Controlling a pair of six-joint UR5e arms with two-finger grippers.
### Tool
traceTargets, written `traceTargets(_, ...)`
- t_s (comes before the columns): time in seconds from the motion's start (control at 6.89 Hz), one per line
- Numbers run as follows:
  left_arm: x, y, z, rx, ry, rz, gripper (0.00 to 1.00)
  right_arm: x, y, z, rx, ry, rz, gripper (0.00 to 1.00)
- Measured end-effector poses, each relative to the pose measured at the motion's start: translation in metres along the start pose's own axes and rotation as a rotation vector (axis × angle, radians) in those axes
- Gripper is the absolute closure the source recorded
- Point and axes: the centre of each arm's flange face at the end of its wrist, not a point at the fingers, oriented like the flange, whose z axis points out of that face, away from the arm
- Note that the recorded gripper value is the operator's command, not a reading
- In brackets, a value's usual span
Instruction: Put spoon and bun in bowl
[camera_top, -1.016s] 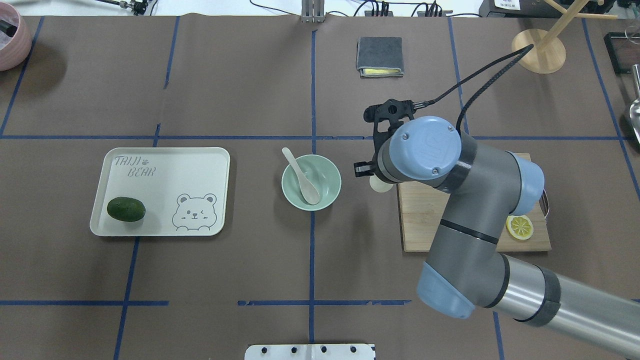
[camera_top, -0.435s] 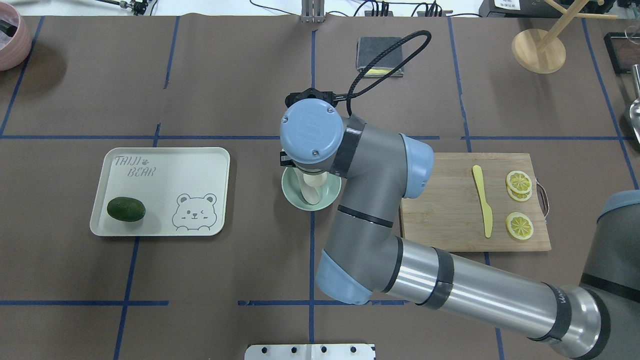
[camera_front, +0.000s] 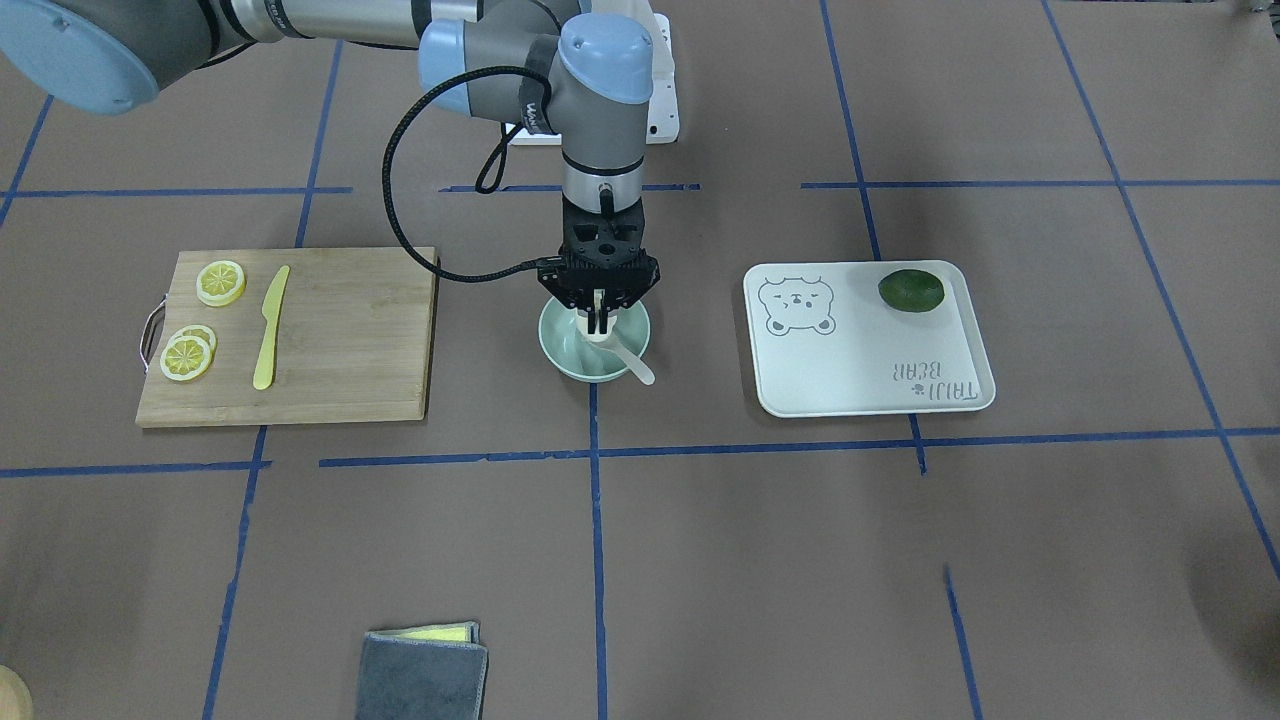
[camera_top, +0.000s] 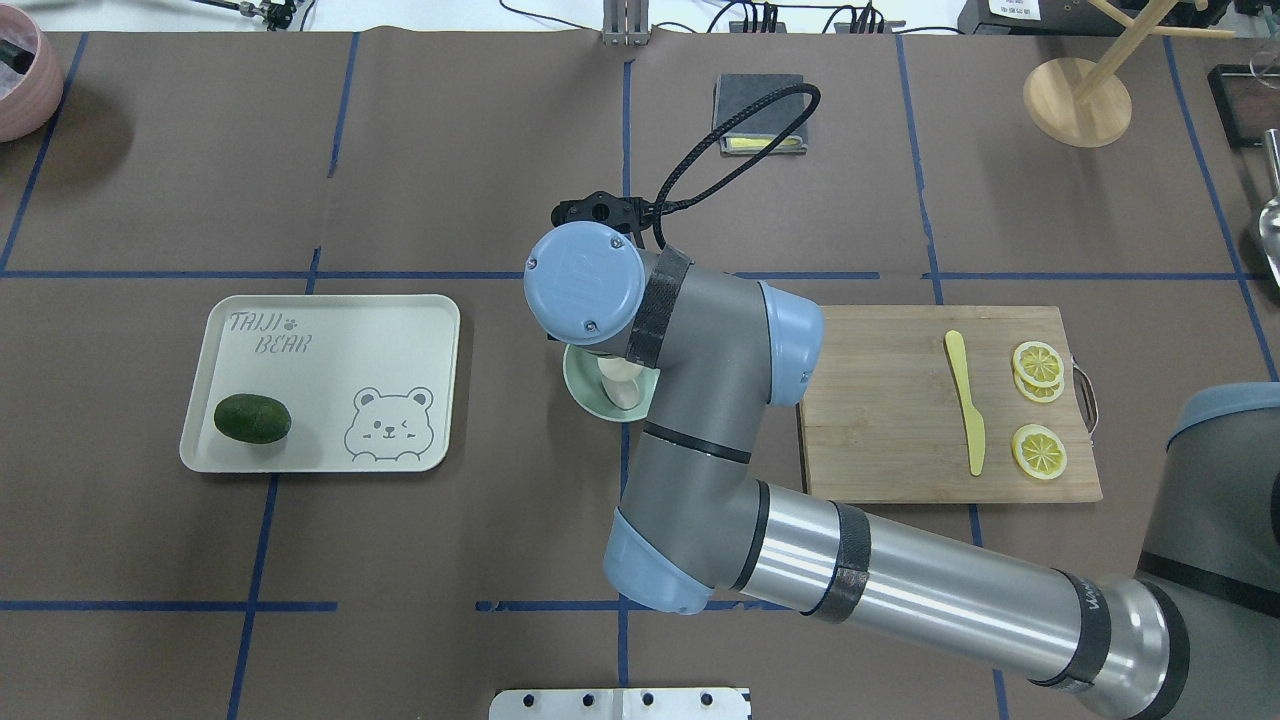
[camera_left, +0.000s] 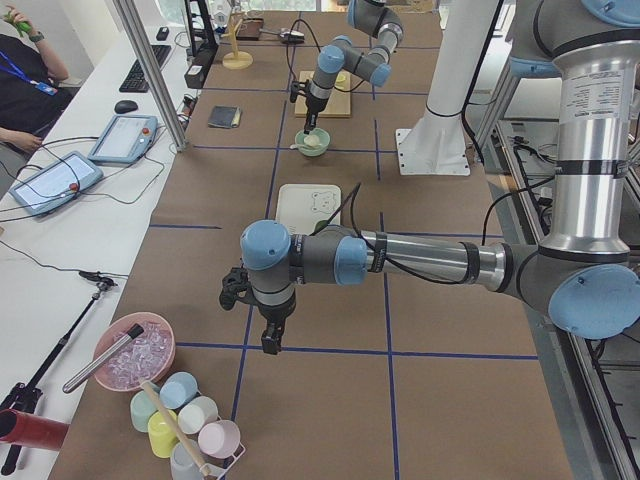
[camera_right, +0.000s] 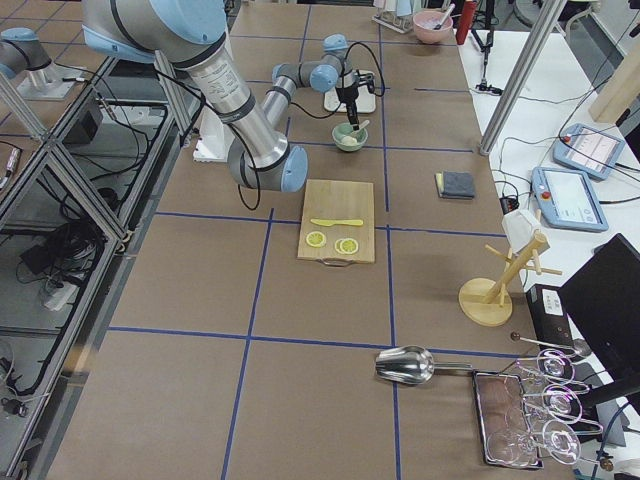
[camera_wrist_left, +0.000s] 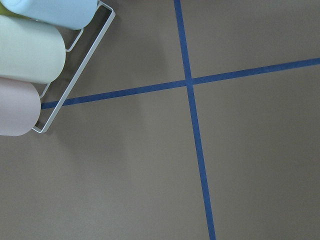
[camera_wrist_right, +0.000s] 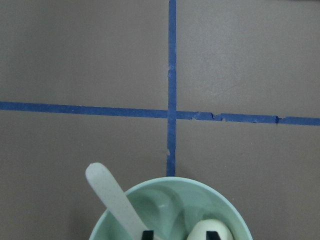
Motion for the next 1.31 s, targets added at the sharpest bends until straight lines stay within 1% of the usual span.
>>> traceTargets(0.29, 0.0, 0.0, 0.0, 0.0, -0.001, 0.0, 0.0, 0.003, -0.003, -0.003, -0.011, -0.011, -0.004, 0.0)
traceTargets(0.44, -0.001, 0.0, 0.001, -0.003, -0.003, -0.002, 0.0, 0.018, -0.021, -0.011, -0.031, -0.031, -0.015, 0.0)
traceTargets(0.58, -0.003, 0.001, 0.003, -0.008, -0.003, -0.008, 0.0, 0.051, -0.046, -0.02, -0.056, -0.056, -0.042, 0.0)
traceTargets(0.73, -0.005, 0.004, 0.005, -0.013, -0.001, -0.014, 0.0, 0.109, -0.077, -0.029, -0.077, -0.076, -0.092, 0.0)
traceTargets(0.87, -0.005, 0.007, 0.006, -0.016, 0.003, -0.017, 0.0, 0.182, -0.108, -0.034, -0.1, -0.086, -0.158, 0.0)
traceTargets(1.02, -0.004, 0.009, 0.006, -0.016, 0.007, -0.015, 0.0, 0.265, -0.137, -0.036, -0.121, -0.082, -0.234, 0.0)
traceTargets(1.16, -0.002, 0.009, 0.005, -0.014, 0.008, -0.009, 0.0, 0.35, -0.158, -0.036, -0.137, -0.062, -0.294, 0.0)
traceTargets(1.31, -0.001, 0.009, 0.003, -0.01, 0.007, -0.004, 0.0, 0.439, -0.166, -0.032, -0.165, -0.038, -0.334, 0.0)
